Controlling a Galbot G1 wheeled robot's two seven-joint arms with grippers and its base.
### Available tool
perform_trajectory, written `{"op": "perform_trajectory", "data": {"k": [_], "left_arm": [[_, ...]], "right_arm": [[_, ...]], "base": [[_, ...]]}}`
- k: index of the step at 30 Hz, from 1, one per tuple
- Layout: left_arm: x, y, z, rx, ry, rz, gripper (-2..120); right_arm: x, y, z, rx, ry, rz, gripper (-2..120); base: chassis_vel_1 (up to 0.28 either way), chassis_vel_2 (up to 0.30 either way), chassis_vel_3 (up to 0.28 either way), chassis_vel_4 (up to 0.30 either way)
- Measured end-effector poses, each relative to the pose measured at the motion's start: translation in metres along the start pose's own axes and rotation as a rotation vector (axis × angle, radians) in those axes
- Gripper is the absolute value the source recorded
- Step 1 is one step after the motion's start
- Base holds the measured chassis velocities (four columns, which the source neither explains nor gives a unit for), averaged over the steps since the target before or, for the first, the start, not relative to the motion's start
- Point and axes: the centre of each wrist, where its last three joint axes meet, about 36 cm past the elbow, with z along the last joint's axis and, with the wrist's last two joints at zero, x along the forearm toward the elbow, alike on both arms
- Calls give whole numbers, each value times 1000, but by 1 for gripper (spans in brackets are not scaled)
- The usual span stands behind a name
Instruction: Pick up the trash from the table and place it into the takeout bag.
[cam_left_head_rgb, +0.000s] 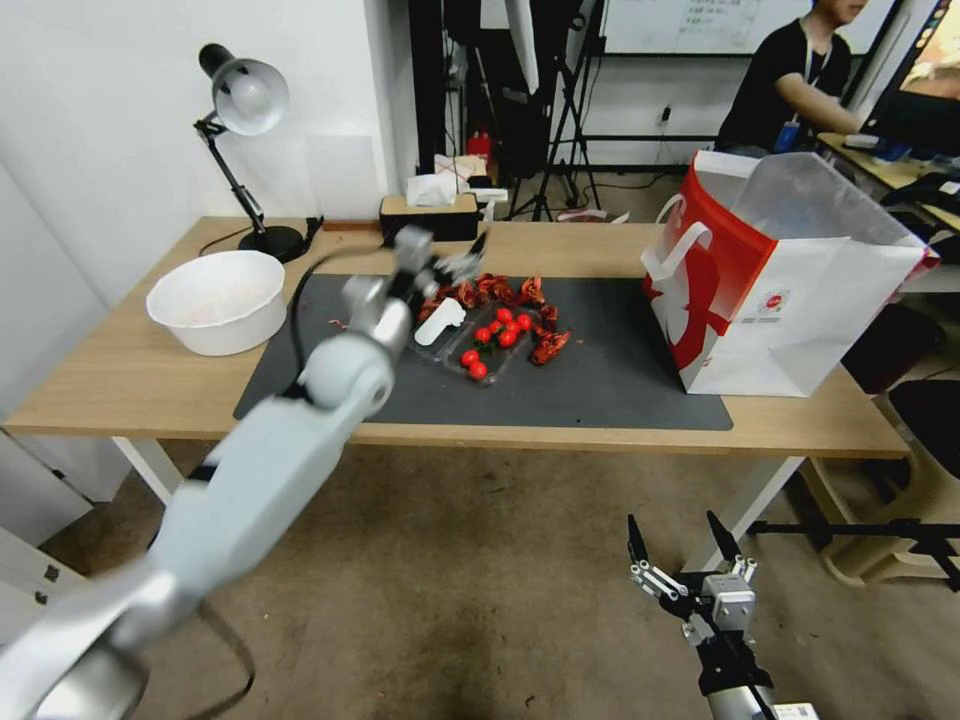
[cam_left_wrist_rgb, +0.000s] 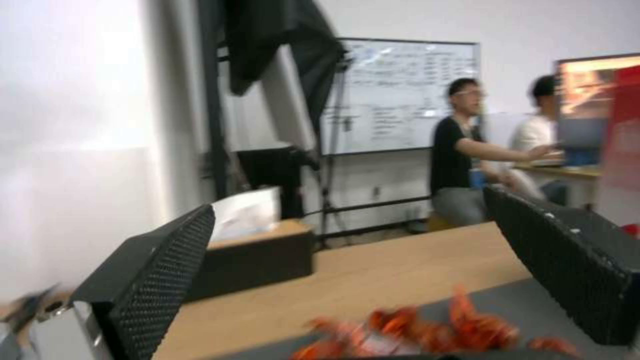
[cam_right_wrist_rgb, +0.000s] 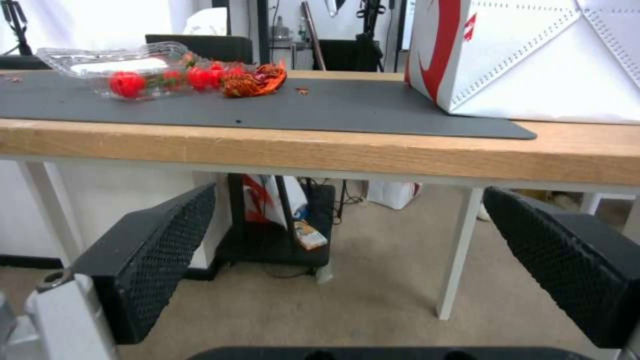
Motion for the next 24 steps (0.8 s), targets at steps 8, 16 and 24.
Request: {"op": "perform_trajectory", "data": {"k": [8, 16, 24], "left_arm": [[46, 1, 8, -77, -16, -151, 100], [100, -3, 21, -107, 67, -238, 100], [143, -8, 26, -94, 112, -310, 100]], "right_arm": [[3, 5, -2, -7, -5, -6, 100], [1, 1, -5, -1, -31, -31, 100], [-4, -10, -12, 8, -64, -54, 100]], "base": [[0, 0, 0, 0], [0, 0, 0, 0], [0, 0, 0, 0]]}}
